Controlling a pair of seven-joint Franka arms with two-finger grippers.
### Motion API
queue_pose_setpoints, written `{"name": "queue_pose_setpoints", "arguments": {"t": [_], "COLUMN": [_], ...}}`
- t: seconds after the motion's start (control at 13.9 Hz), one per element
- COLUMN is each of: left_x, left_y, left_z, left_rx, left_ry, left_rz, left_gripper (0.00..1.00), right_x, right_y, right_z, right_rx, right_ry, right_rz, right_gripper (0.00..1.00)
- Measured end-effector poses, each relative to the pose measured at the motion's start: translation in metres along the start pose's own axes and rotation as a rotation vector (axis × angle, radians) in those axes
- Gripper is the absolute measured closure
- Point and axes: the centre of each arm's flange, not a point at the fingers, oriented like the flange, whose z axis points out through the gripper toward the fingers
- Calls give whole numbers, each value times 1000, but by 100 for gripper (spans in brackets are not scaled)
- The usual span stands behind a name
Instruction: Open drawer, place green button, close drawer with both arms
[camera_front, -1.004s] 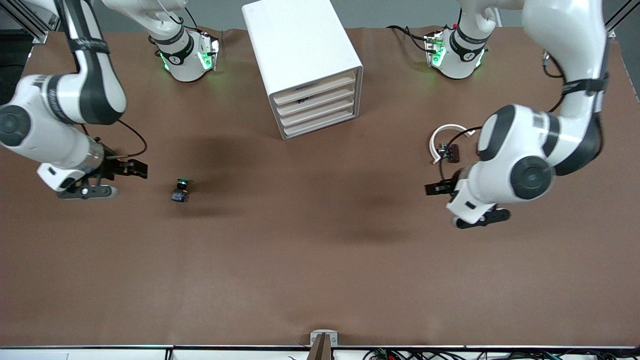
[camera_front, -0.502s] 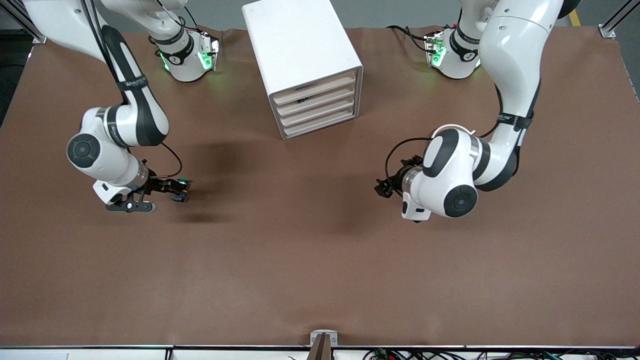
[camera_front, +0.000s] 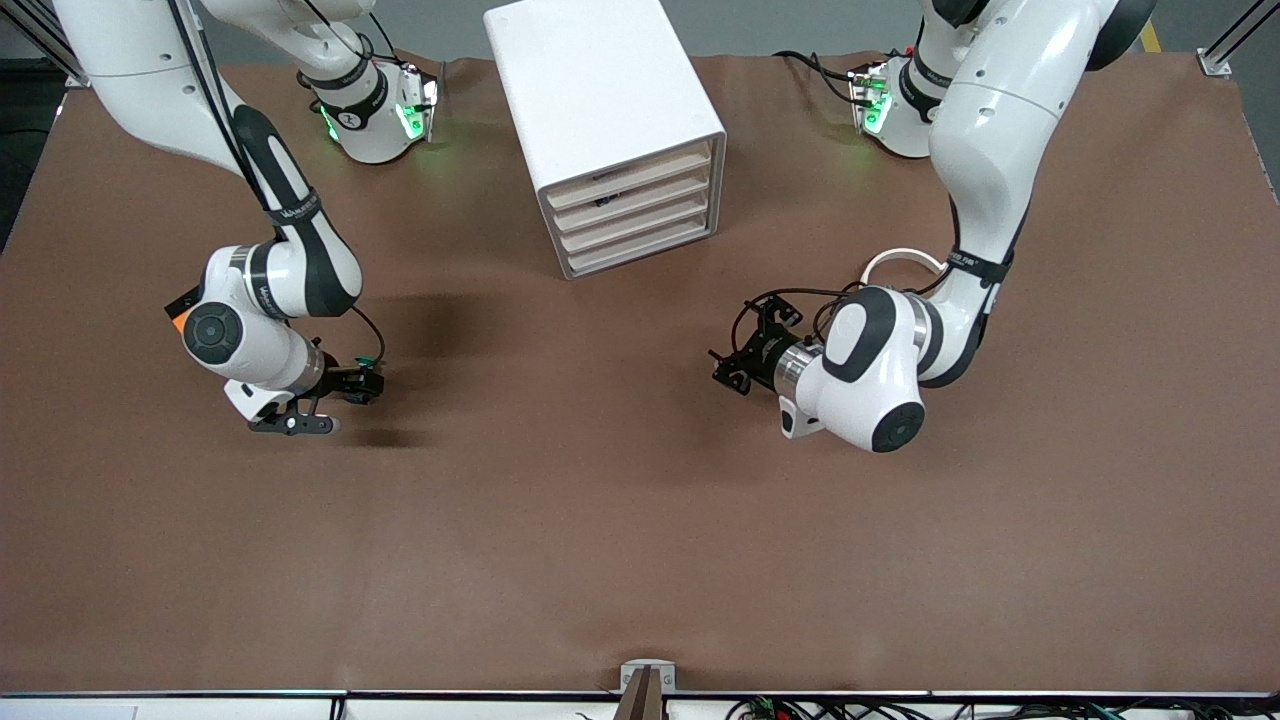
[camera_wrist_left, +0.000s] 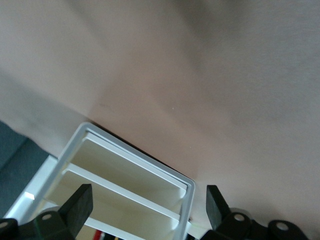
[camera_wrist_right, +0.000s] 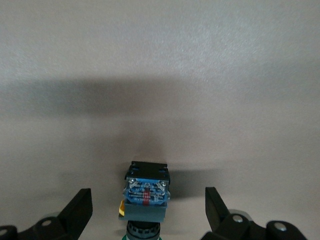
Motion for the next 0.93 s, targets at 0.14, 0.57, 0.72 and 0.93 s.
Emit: {"name": "queue_pose_setpoints", "arguments": {"t": [0.14,0.57,0.72,0.93], "left_x": [-2,-41,-48,-60], "left_y": [3,17,19,20], "left_z": [13,79,101,120], "left_rx": [19,44,56,78], "left_ry": [1,62,79,70], "left_rz": [-157,-442,-494,-505], "left_gripper": [0,0,0,0], "right_x": [-1,-3,-3,-3], "right_y": [-1,-5,-5,-5], "right_z": [4,12,12,12], "right_rx": [-1,-4,-4,-4], "right_ry": [-8,-32,-32,-32], "right_rz": [-1,-6,-6,-7], "right_gripper": [5,58,58,58]}}
